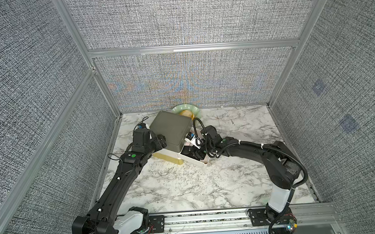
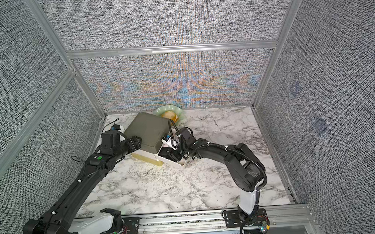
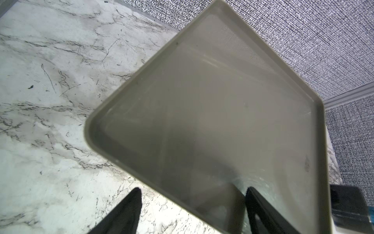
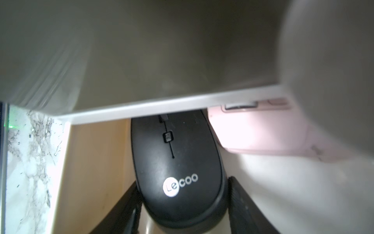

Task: Take the mice out of the drawer
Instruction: Pick up the mouse from the drawer.

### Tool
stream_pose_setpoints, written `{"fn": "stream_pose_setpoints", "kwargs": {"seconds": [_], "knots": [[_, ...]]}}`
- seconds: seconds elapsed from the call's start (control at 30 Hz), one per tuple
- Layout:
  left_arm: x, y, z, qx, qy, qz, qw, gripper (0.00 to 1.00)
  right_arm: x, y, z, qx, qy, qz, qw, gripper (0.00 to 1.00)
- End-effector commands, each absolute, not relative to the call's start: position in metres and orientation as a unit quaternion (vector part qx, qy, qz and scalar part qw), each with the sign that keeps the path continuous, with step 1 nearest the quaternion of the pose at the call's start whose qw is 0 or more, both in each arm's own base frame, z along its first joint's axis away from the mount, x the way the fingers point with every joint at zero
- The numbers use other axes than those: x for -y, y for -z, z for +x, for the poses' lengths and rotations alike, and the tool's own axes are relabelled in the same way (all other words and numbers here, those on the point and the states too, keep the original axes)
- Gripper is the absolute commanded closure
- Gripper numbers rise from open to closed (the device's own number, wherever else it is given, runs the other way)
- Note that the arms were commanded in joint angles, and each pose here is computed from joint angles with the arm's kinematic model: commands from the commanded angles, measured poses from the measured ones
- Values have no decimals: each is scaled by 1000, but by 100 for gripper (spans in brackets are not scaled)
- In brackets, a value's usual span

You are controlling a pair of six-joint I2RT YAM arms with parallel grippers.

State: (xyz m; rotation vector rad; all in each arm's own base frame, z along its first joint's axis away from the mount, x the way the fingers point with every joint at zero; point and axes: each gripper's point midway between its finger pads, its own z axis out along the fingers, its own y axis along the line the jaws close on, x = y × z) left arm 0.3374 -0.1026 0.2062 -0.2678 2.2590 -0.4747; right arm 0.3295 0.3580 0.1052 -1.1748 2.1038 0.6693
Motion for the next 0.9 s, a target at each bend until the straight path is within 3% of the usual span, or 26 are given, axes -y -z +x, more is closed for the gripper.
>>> {"fn": "stream_pose_setpoints", "kwargs": {"seconds": [0.0, 0.87], "knots": [[101, -209, 337, -891, 187, -106, 400, 19, -342, -101, 334, -822, -223, -424, 309, 40], [104, -229, 333, -887, 196, -92, 407, 19, -304, -136, 334, -839, -221, -382, 318, 42]]}}
